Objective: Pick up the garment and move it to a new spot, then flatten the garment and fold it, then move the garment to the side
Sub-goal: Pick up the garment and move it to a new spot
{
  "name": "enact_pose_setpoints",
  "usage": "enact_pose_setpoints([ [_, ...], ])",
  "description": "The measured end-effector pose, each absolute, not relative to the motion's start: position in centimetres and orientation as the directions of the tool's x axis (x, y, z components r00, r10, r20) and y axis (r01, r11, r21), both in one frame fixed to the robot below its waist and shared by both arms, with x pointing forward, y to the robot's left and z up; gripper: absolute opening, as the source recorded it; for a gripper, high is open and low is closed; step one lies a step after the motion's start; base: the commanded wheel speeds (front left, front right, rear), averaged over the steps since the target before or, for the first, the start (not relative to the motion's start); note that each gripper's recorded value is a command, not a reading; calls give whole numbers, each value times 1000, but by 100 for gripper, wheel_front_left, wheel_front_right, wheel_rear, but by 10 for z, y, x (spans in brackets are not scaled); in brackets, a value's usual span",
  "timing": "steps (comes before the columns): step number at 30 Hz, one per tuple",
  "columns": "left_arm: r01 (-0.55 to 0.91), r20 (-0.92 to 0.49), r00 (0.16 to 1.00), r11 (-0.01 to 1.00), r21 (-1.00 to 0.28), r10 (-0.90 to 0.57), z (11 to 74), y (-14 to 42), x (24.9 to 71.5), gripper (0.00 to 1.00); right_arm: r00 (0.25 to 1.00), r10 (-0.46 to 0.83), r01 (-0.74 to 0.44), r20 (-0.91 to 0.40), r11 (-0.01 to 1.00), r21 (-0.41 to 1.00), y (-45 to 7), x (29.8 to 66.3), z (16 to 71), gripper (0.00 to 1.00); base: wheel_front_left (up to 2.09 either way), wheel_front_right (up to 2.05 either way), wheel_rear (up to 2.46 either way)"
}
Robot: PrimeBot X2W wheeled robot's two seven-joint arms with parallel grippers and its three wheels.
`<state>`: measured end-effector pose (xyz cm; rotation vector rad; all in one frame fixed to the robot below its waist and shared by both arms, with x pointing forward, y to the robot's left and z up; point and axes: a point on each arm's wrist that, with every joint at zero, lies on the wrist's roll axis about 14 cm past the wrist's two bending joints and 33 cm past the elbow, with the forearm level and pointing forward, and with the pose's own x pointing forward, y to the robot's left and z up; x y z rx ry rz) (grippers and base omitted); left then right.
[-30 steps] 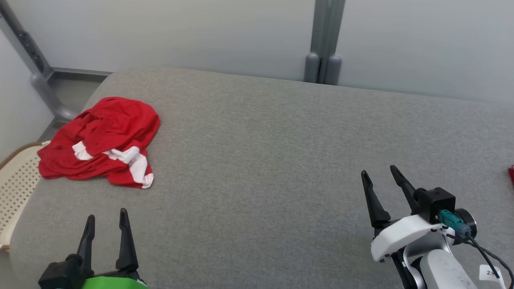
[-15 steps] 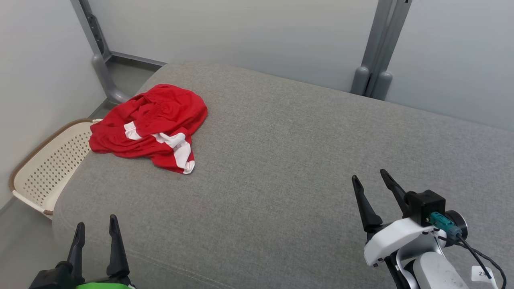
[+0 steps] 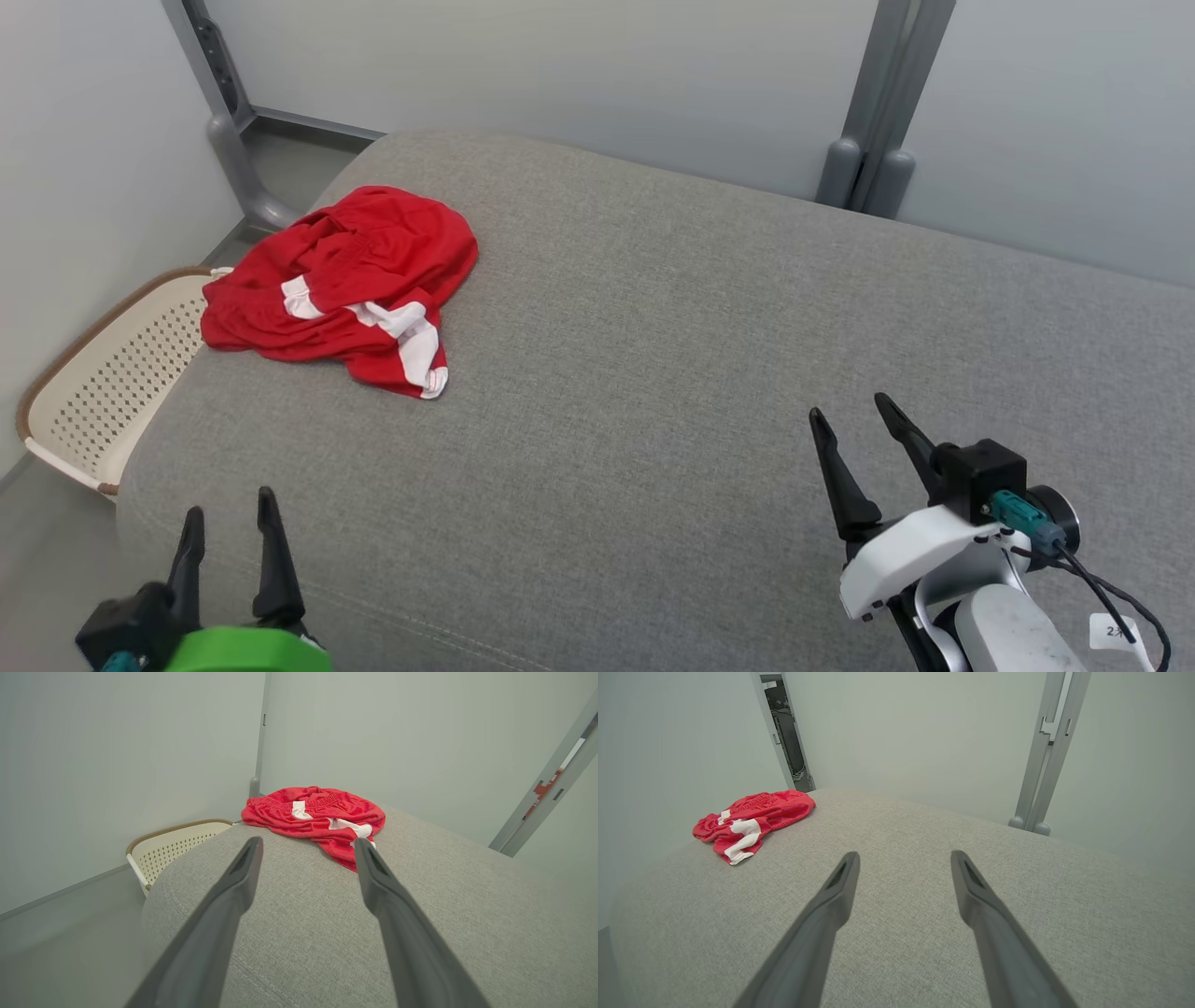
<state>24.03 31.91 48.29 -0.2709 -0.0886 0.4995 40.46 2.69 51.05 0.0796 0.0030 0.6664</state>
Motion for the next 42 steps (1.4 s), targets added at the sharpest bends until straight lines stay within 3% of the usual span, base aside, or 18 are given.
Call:
enact_pose_setpoints([
  [6,-446,-60,892,850,-280,448,477,332,285,100,786,619,-618,17,783,66,24,413,510,100,0,0,0],
  [11,-479,-211,876,833,-277,433,462,350,326,100,786,618,-618,8,785,46,18,425,510,100,0,0,0],
  [21,-561,-325,821,769,-305,470,466,392,418,100,797,603,-603,33,798,-11,-3,465,516,100,0,0,0],
  [28,-614,-488,758,727,-308,433,422,385,470,100,824,566,-566,1,824,-22,-27,489,495,100,0,0,0],
  [36,-642,-661,653,733,-226,369,343,357,491,100,846,525,-527,-97,850,2,-49,500,447,100,0,0,0],
  [37,-643,-675,642,734,-218,362,336,355,491,93,847,520,-523,-108,852,4,-51,501,442,100,0,0,0],
  [39,-639,-695,629,741,-206,349,324,352,495,0,851,507,-510,-139,860,16,-56,500,430,100,0,0,0],
  [42,-638,-692,635,738,-220,343,324,353,497,0,857,496,-498,-142,867,22,-60,499,428,100,0,0,0],
])
